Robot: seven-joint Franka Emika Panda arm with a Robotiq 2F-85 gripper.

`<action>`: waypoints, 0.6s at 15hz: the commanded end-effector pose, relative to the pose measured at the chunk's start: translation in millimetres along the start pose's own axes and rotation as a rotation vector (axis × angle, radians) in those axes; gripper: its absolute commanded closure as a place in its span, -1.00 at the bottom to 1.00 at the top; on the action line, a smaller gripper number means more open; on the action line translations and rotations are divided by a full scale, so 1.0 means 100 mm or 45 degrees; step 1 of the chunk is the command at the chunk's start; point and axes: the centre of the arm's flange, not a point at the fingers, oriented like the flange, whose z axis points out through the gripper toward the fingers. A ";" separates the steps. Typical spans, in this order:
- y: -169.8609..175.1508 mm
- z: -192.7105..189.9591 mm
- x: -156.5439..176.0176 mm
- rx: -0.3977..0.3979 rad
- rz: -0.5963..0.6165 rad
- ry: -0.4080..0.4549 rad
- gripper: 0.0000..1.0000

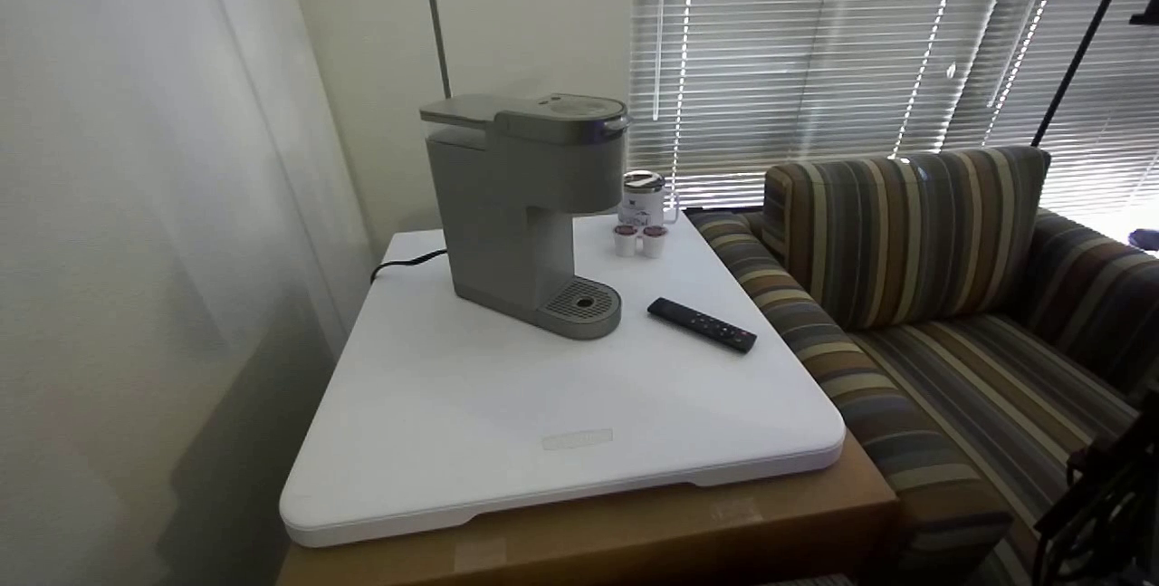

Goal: Open the coffee machine chamber

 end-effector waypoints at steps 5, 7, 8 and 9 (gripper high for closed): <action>-0.53 -0.08 0.51 0.122 0.106 0.006 -1.00; -0.67 -0.06 0.75 0.221 0.165 -0.011 -1.00; -0.74 -0.03 0.88 0.278 0.205 -0.014 -1.00; -0.79 0.00 1.01 0.314 0.244 -0.010 -1.00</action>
